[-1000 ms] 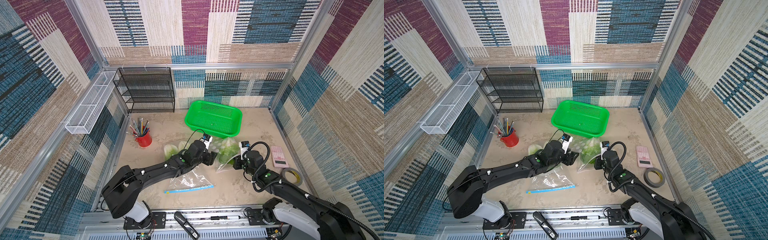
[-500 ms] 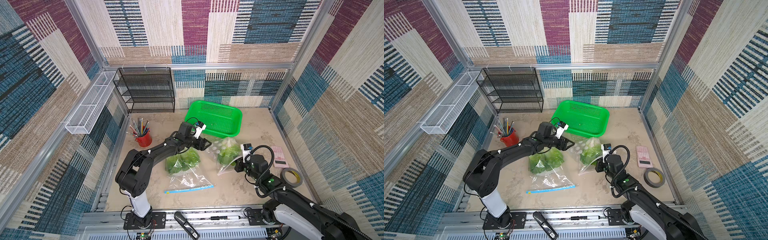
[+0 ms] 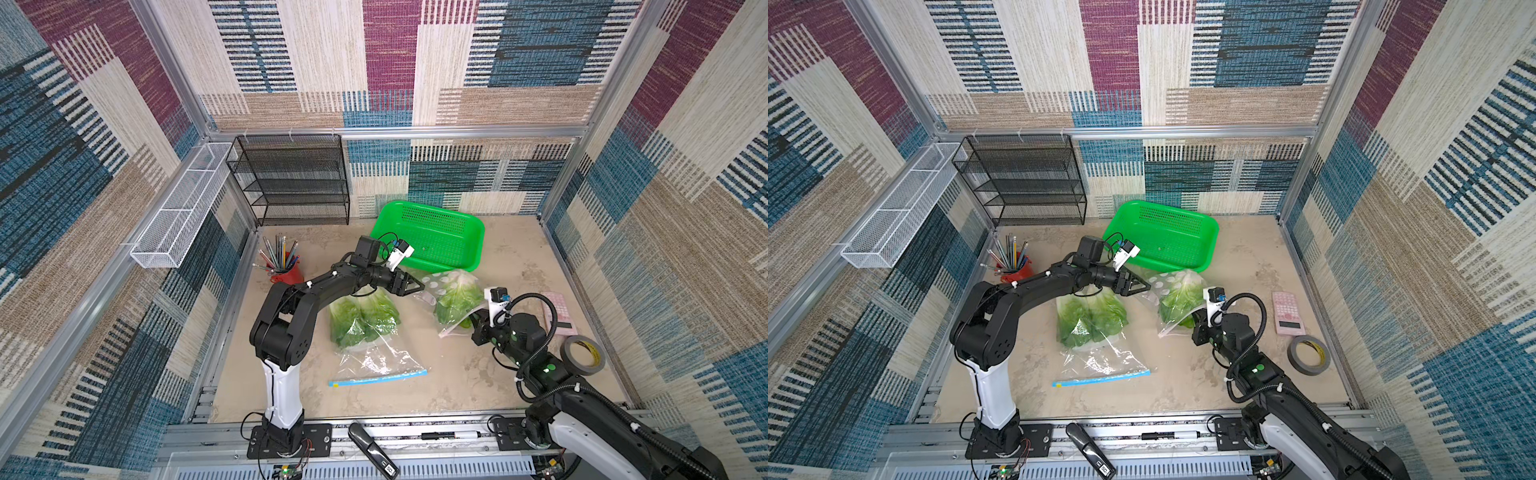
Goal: Open the zip-top bag and take out the chinese cabbages
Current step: Pick up the Chinese cabbage from the zipper food storage bag.
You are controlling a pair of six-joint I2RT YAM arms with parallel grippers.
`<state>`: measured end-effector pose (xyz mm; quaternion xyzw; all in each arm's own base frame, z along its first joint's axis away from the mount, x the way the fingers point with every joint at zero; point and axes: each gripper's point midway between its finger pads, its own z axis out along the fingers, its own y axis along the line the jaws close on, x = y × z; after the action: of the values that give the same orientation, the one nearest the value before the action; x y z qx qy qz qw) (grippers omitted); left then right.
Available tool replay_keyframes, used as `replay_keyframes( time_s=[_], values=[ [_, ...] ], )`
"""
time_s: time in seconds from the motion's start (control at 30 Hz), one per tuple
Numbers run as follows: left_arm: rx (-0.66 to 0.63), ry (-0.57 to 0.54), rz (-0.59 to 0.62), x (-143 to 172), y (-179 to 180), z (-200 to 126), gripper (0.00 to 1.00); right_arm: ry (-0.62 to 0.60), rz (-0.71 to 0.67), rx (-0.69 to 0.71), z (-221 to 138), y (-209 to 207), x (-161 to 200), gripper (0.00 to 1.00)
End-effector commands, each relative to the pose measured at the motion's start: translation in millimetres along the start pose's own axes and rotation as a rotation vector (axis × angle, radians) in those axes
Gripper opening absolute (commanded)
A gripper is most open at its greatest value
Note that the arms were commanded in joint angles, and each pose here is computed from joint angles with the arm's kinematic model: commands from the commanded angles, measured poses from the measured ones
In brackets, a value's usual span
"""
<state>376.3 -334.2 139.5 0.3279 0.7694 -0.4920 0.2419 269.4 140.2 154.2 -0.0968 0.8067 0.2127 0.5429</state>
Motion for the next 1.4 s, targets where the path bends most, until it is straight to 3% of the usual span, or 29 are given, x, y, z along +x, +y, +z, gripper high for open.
replay_keyframes(
  time_s=[0.0, 0.3, 0.63, 0.83, 1.13, 1.37],
  values=[
    [0.121, -0.041, -0.001, -13.7, -13.6, -0.3, 0.75, -0.091, -0.042, -0.045, -1.8, 10.1, -23.0, 0.0],
    [0.257, -0.087, -0.044, -19.8, -27.1, 2.0, 0.64, -0.087, -0.067, -0.071, 6.6, 15.9, -28.7, 0.0],
    [0.23, -0.069, -0.072, -6.1, -21.4, 8.4, 0.29, -0.11, -0.075, -0.07, 4.3, 17.0, -36.4, 0.0],
    [0.156, -0.071, -0.041, -7.8, -21.8, 7.6, 0.0, -0.133, -0.077, -0.101, 1.4, 23.8, -45.0, 0.0],
    [-0.172, -0.113, -0.069, -13.1, 16.3, -8.1, 0.0, -0.081, -0.069, -0.131, -3.1, 33.7, -56.8, 0.0],
    [-0.412, -0.143, 0.008, -13.0, 35.6, -29.7, 0.0, 0.017, 0.008, -0.082, -1.9, 28.9, -57.6, 0.0]
  ],
)
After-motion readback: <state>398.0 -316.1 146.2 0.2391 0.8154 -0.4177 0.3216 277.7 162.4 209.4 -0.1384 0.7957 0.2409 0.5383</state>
